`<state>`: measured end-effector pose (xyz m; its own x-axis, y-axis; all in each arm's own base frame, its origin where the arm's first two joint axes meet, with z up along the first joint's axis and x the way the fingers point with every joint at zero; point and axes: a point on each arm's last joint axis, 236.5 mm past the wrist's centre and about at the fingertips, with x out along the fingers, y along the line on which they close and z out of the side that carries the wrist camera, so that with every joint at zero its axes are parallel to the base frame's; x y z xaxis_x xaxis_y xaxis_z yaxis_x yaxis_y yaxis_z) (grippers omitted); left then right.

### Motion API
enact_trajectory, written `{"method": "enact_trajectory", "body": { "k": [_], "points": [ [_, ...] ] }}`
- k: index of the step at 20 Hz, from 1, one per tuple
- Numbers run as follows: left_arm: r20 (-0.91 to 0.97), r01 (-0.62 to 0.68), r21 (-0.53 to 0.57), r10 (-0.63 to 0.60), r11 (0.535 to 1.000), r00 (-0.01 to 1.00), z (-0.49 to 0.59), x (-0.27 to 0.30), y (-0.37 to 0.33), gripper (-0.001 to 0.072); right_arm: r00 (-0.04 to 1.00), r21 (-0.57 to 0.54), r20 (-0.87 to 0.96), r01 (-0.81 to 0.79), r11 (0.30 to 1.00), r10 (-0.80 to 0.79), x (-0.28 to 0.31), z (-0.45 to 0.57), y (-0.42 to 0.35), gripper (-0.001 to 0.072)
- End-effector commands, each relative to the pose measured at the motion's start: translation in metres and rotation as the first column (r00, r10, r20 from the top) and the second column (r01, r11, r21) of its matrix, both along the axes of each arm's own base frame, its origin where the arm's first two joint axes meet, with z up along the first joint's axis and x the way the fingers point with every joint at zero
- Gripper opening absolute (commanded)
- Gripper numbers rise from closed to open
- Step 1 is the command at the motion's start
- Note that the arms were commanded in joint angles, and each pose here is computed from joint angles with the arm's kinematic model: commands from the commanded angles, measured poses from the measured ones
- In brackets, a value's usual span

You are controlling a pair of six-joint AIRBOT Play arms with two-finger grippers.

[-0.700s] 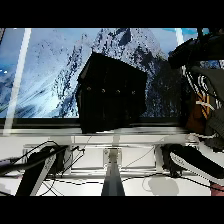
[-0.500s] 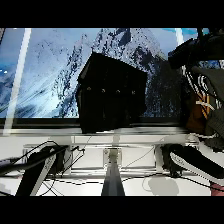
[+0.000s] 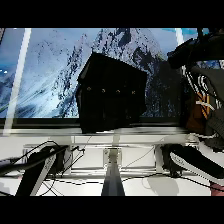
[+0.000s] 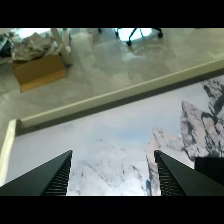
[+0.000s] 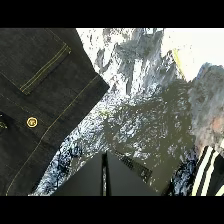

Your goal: Fold the clothes and pants, and hang the long-sleeved shirts on hangers.

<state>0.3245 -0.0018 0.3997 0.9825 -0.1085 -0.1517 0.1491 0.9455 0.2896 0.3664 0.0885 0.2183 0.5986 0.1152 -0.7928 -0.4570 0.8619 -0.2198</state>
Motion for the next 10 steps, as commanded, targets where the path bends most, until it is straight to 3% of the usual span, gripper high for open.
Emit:
{"method": "enact_trajectory", "body": {
  "k": [1, 4, 6, 10],
  "points": [
    [0.049, -0.015, 0.014, 0.014, 1.0, 0.999, 0.011, 0.002, 0.004, 0.0576, 0.994, 0.036, 0.112, -0.011, 0.999, 0.006, 0.02, 0.018, 0.008, 0.0036],
    [0.049, -0.013, 0.012, 0.013, 1.0, 0.999, 0.011, 0.002, 0.003, 0.0576, 0.994, -0.056, 0.106, 0.015, 0.998, -0.009, 0.027, 0.01, -0.013, 0.0036],
    [0.051, 0.0, -0.02, 0.001, 1.0, 0.999, 0.012, 0.002, 0.0, 0.0576, 0.998, -0.102, -0.036, 0.049, 0.994, -0.053, 0.02, -0.022, -0.039, 0.0035],
    [0.066, 0.095, -0.206, -0.083, 0.974, 0.994, 0.021, -0.002, -0.026, 0.0576, 0.924, 0.018, -0.344, 0.185, 0.983, -0.167, -0.011, -0.115, -0.075, 0.0035]
  ]
}}
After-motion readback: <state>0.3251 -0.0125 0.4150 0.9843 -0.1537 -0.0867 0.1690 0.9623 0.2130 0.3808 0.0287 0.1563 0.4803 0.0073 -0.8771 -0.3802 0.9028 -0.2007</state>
